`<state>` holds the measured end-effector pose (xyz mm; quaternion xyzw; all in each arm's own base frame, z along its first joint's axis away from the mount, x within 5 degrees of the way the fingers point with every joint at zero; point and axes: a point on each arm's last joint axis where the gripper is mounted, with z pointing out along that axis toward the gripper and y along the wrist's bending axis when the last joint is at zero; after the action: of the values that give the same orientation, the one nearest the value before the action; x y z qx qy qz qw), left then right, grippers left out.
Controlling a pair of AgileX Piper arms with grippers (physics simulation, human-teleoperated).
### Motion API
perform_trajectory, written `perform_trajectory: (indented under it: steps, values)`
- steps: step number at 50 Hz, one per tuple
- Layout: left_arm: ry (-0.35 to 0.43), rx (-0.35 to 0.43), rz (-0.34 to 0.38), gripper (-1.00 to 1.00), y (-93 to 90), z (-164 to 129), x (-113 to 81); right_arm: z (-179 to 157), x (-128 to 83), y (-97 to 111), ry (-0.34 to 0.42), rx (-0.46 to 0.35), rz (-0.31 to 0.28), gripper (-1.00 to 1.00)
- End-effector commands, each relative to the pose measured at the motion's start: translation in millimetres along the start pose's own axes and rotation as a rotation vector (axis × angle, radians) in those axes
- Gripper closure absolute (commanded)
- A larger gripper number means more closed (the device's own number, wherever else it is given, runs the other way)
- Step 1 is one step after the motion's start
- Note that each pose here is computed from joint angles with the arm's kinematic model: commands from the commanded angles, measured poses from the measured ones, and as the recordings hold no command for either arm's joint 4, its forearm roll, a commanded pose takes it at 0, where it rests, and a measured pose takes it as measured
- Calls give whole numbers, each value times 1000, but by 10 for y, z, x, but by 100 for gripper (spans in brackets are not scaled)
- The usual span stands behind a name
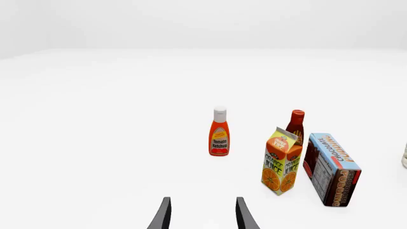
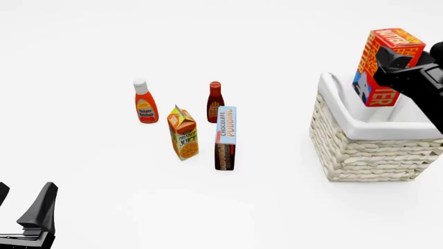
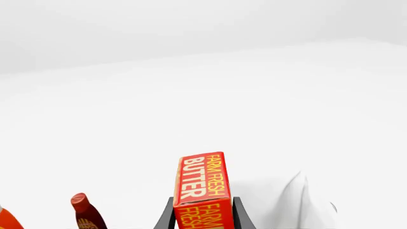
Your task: Pick the butter and place it in the basket.
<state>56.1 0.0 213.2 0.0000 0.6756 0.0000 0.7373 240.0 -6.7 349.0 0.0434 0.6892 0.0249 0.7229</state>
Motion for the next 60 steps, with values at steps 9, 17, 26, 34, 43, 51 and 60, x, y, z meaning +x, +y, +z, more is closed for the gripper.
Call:
perform_trajectory:
  steps: [9, 17, 26, 34, 43, 51, 60]
  values:
    - [0, 0, 0, -100, 0, 0, 0, 18, -21, -28, -20, 10, 25, 100]
    - [0, 0, 0, -100, 0, 0, 0, 35, 10, -38, -14, 13, 27, 100]
    - [0, 0, 0, -100, 0, 0, 0, 50, 36, -47, -9, 16, 32, 100]
    - [0, 0, 0, -100, 0, 0, 0, 67, 63, -54, -5, 18, 33, 100]
    - [0, 0, 0, -100, 0, 0, 0, 88, 82, -62, -1, 21, 36, 100]
    - [0, 0, 0, -100, 0, 0, 0, 91, 100, -70, 2, 24, 38, 100]
    - [0, 0, 0, -100, 0, 0, 0, 90, 121, -86, 6, 30, 41, 100]
